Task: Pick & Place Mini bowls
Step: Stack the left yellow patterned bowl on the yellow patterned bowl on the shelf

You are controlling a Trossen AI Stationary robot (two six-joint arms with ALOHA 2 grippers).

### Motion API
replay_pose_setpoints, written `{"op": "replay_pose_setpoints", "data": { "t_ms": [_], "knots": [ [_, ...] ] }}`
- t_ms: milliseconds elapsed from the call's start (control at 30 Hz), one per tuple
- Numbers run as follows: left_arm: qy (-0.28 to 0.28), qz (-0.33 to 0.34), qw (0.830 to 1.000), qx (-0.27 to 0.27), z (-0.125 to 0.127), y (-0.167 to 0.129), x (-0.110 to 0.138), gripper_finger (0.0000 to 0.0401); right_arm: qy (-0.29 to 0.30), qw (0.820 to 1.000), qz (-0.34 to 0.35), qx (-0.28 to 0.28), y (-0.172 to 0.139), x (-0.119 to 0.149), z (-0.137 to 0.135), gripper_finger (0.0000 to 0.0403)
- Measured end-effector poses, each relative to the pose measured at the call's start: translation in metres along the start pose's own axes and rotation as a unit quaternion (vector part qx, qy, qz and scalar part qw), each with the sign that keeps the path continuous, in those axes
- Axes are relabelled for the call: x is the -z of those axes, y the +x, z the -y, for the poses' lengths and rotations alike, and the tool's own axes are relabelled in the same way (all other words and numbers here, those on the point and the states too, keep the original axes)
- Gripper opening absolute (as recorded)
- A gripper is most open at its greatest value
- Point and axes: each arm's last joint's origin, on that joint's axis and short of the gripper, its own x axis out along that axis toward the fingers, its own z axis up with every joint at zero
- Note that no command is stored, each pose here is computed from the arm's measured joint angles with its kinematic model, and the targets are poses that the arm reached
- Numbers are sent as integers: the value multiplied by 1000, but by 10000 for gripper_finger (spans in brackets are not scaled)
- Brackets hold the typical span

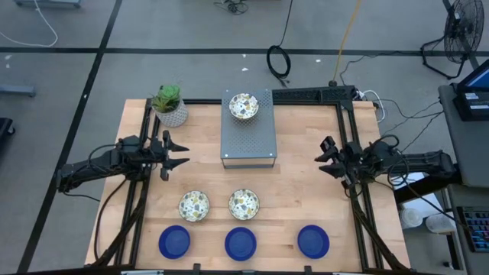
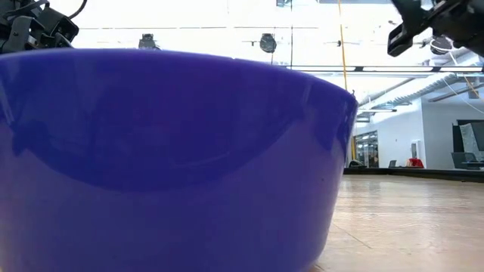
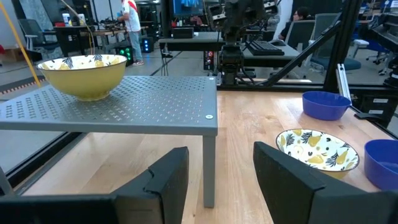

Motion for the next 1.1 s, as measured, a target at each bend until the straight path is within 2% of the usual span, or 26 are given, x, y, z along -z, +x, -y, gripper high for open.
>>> {"op": "replay_pose_setpoints", "data": {
  "t_ms": [133,267,433,533,767,967,1100],
  "knots": [
    [0,0,1000,0,0,0,0,182,-9,999,5,-51,-4,-4,-5,128],
    [0,0,1000,0,0,0,0,182,-15,998,-15,-58,-6,-1,-6,128],
    [0,0,1000,0,0,0,0,182,-40,995,-85,-25,-6,14,0,128],
    [0,0,1000,0,0,0,0,182,-85,990,-112,17,-5,21,5,128],
    [0,0,1000,0,0,0,0,182,-177,971,-135,93,-2,26,13,128],
    [7,2,1000,-1,0,0,-1,182,-204,960,-134,134,-2,26,16,128],
    [16,4,1000,-1,0,0,-1,182,-201,960,-133,139,-2,26,16,128]
  ]
}}
